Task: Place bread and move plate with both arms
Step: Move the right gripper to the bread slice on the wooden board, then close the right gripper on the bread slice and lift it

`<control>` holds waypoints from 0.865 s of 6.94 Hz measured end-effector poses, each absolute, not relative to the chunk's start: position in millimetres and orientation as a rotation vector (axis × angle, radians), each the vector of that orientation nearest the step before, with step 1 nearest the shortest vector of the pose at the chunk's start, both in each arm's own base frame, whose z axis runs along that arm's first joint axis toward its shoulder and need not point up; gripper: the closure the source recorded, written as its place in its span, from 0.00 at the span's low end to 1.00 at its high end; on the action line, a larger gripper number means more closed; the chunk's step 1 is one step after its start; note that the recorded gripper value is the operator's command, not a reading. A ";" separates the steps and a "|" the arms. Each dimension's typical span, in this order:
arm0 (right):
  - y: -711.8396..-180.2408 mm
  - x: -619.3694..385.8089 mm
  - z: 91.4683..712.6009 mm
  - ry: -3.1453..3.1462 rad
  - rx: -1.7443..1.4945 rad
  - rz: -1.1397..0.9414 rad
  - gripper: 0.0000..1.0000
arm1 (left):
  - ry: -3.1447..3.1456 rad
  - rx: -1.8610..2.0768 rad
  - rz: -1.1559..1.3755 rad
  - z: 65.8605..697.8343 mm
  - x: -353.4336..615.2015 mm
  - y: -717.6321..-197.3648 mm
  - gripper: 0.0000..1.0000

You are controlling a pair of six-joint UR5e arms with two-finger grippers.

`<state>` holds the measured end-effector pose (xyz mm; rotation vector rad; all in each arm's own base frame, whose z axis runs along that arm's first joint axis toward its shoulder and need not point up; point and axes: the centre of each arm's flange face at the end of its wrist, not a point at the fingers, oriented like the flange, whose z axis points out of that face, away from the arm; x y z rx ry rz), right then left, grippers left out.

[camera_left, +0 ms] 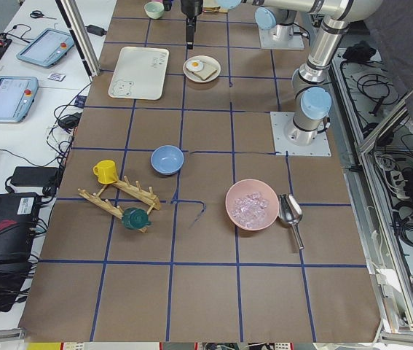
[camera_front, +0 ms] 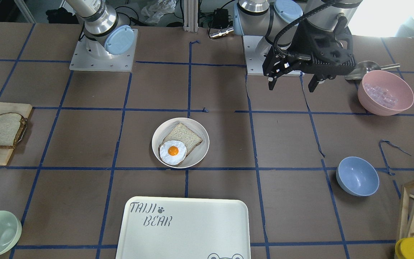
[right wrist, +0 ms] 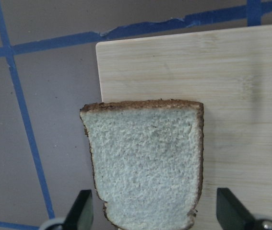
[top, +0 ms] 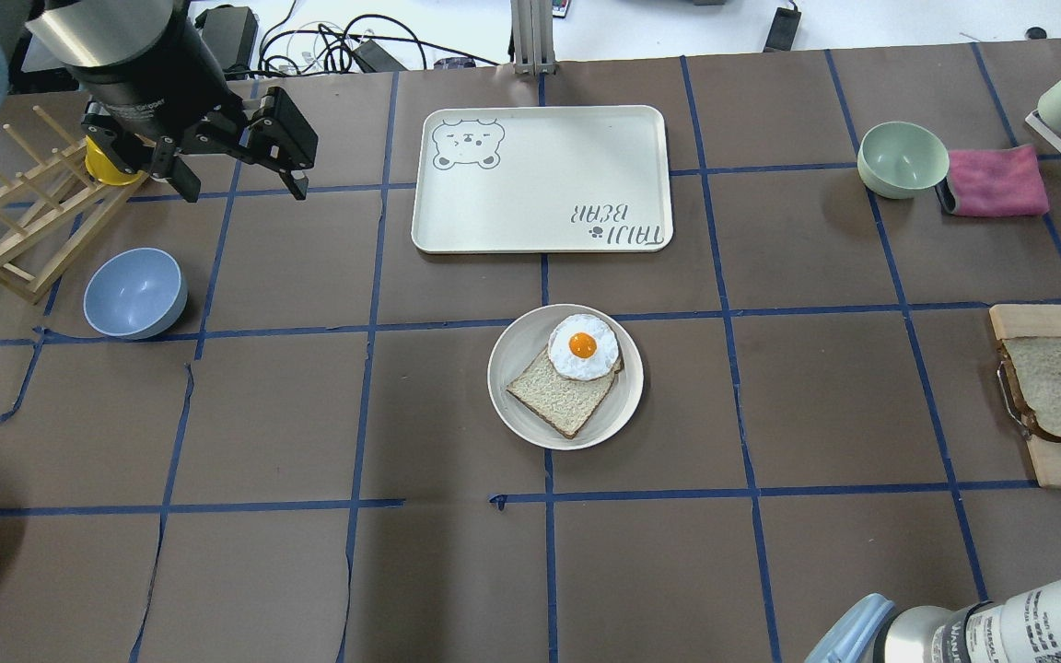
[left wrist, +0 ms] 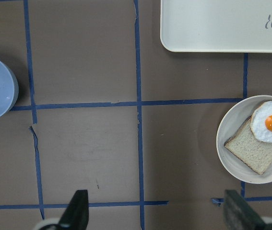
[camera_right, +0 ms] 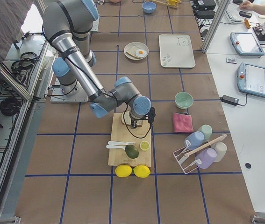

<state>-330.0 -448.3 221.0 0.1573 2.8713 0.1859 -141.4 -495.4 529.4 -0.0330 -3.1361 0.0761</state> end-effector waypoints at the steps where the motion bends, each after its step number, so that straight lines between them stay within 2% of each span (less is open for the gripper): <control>1: -441.3 -333.6 214.9 2.882 0.168 0.207 0.30 | -3.136 -0.033 0.077 529.7 -141.4 -495.2 0.00; 6: -440.2 -342.1 202.6 2.899 0.161 0.189 0.35 | -3.136 -0.036 0.081 531.0 -141.1 -494.6 0.00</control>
